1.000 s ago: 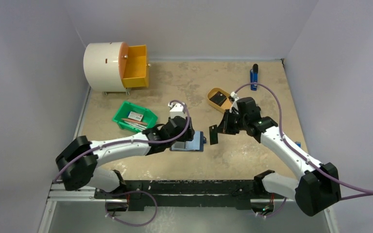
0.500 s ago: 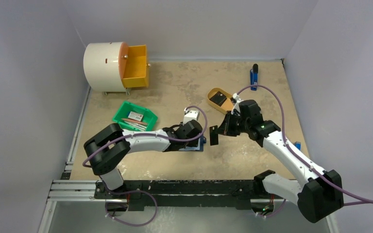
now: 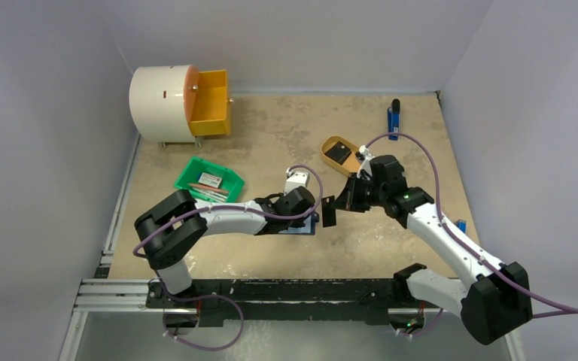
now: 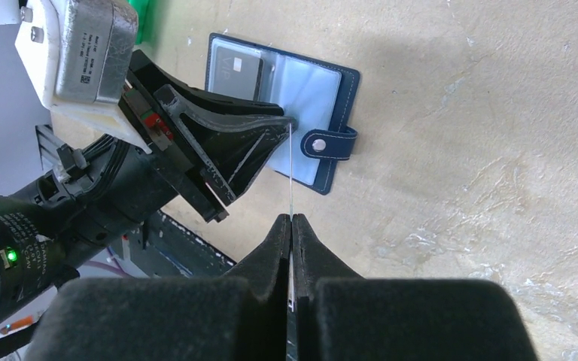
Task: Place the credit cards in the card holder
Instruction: Turn over the card slot in the card holder.
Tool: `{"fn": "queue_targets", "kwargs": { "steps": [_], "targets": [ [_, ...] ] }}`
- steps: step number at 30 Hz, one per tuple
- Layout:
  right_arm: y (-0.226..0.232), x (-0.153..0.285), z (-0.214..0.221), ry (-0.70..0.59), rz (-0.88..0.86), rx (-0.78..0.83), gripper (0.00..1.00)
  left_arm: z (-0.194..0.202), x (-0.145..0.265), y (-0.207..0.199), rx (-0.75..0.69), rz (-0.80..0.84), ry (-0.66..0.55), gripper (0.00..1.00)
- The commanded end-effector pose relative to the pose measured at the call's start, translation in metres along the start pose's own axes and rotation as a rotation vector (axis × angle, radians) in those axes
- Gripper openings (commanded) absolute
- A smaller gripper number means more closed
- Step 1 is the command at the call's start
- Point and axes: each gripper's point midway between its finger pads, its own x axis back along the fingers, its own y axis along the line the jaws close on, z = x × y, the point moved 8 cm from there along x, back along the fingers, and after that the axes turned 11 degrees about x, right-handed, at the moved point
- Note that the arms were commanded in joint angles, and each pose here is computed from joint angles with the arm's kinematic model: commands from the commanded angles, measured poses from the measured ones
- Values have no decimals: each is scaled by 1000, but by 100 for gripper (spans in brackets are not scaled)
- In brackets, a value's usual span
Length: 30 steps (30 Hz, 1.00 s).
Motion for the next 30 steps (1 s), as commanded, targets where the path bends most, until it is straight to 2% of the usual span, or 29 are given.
{"fn": "queue_targets", "kwargs": {
  "steps": [1, 9, 15, 30],
  "targets": [
    [6, 0, -3, -11, -54, 15, 0, 0, -2, 5, -12, -31, -29, 16],
    [11, -7, 2, 28, -89, 45, 0, 2, -3, 12, -14, -69, -37, 1],
    [9, -24, 15, 143, -108, 28, 0, -3, 6, 13, 22, -50, -72, 0],
    [8, -59, 17, 211, -180, -27, 0, -11, 18, 9, 68, -15, -100, 0]
  ]
}}
